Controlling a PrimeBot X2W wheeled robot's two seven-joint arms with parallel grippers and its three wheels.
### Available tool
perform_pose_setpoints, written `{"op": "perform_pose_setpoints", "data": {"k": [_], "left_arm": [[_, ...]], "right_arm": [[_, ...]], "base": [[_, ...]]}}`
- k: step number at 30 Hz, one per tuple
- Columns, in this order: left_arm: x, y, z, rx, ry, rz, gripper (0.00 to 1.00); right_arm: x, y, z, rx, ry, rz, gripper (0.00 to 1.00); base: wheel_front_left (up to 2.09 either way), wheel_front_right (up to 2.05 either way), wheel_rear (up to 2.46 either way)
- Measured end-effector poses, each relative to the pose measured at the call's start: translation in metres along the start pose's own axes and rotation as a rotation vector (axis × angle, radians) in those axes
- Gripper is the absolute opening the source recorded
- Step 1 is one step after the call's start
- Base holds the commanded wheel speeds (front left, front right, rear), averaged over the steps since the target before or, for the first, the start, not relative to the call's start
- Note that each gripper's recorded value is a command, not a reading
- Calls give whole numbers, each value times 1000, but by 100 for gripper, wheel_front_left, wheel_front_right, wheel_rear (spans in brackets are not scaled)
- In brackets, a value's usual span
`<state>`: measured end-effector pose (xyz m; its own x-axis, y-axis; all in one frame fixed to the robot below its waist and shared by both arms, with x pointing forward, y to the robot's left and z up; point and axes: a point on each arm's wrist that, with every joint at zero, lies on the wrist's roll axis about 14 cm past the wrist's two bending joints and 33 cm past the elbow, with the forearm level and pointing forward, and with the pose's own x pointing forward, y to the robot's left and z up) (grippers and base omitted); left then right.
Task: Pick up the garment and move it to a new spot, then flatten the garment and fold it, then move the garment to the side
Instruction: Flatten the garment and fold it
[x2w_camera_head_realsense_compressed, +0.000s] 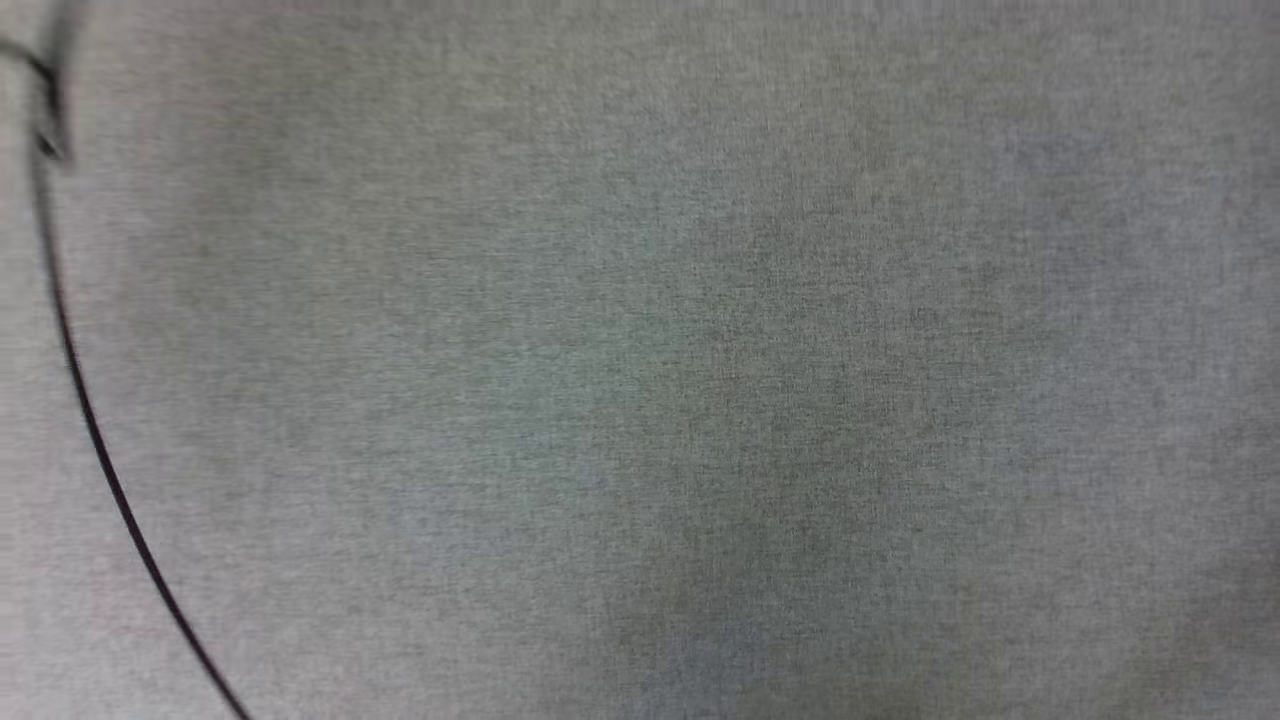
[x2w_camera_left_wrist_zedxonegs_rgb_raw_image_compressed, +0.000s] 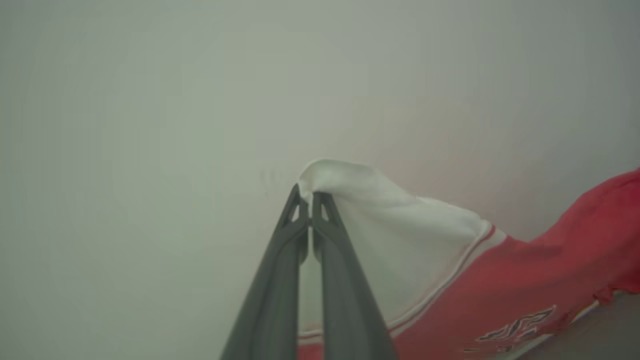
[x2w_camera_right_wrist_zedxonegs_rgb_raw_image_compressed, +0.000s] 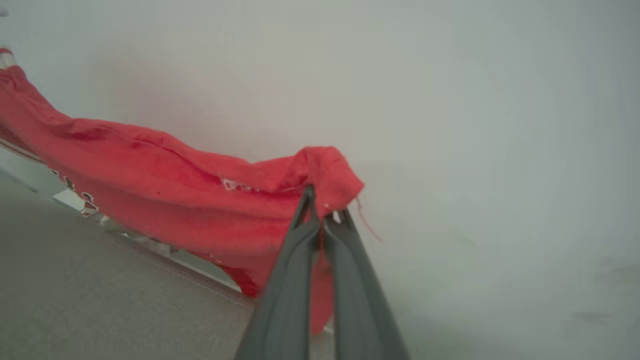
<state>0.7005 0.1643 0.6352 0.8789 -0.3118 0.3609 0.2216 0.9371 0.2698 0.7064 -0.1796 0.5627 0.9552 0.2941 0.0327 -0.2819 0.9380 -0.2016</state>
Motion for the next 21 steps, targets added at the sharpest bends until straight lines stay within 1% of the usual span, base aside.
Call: {"op": "perform_pose_setpoints", "data": {"k": [5, 8, 12, 17, 21], "left_arm": [[-61, -41, -37, -77, 130, -41, 0], [-101, -54, -47, -109, 198, -47, 0], [-160, -68, -56, -153, 305, -41, 0], [-234, -70, -60, -173, 443, -20, 0], [-277, -67, -49, -175, 494, -3, 0]], "right_arm": [[-34, 30, -44, 37, 112, 63, 0], [-61, 44, -66, 60, 182, 93, 0], [-108, 62, -95, 98, 291, 128, 0], [-160, 73, -107, 145, 368, 144, 0], [-188, 75, -102, 186, 387, 134, 0]], "base": [[0, 0, 0], [0, 0, 0], [0, 0, 0], [0, 0, 0], [0, 0, 0]]}}
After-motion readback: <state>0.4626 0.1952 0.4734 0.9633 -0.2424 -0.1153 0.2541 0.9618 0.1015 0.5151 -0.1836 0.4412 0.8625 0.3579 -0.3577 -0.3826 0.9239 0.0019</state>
